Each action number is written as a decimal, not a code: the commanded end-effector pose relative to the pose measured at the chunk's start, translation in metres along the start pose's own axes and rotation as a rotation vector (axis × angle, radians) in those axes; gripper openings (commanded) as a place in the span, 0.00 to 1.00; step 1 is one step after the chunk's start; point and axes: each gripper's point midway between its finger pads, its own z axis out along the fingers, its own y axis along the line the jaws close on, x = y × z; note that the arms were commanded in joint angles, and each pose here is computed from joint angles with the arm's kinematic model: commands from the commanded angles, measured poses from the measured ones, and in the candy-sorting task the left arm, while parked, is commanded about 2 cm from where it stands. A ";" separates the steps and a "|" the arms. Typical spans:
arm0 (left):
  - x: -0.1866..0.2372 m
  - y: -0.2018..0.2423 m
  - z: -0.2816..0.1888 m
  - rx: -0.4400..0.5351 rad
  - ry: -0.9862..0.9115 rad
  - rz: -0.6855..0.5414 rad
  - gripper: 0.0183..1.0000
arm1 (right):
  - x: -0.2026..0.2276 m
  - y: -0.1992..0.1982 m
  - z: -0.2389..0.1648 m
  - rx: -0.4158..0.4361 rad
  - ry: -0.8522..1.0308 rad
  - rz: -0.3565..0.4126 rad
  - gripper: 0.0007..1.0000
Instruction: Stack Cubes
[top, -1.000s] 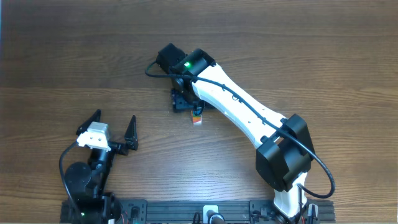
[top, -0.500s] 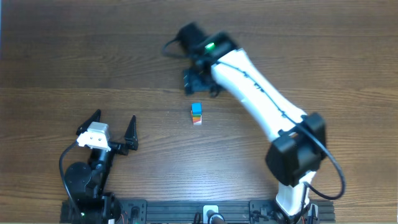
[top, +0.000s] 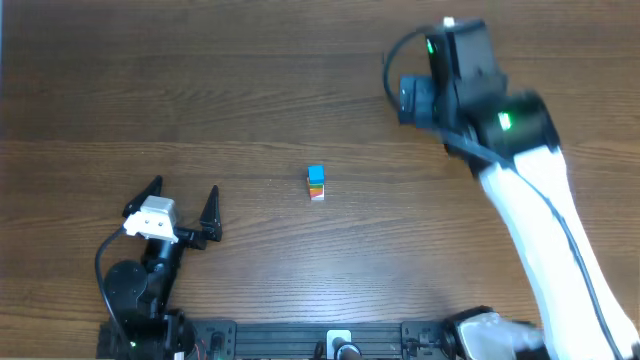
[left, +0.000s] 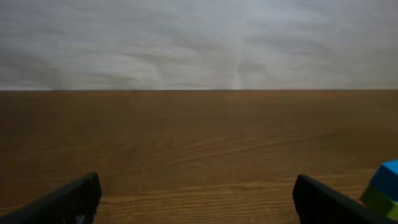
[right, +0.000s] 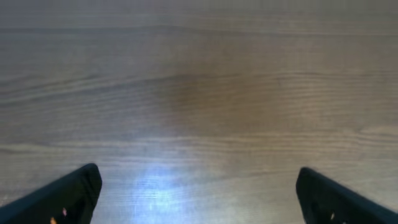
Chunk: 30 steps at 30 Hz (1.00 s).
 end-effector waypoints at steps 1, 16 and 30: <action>0.002 -0.003 0.000 0.014 0.001 0.018 1.00 | 0.035 -0.008 -0.012 -0.011 -0.108 -0.039 0.99; 0.002 -0.003 0.000 0.014 0.001 0.018 1.00 | 0.115 -0.066 -0.012 -0.087 -0.505 0.146 0.99; 0.002 -0.003 0.000 0.014 0.001 0.018 1.00 | 0.130 -0.072 -0.028 -0.060 -0.777 0.128 0.99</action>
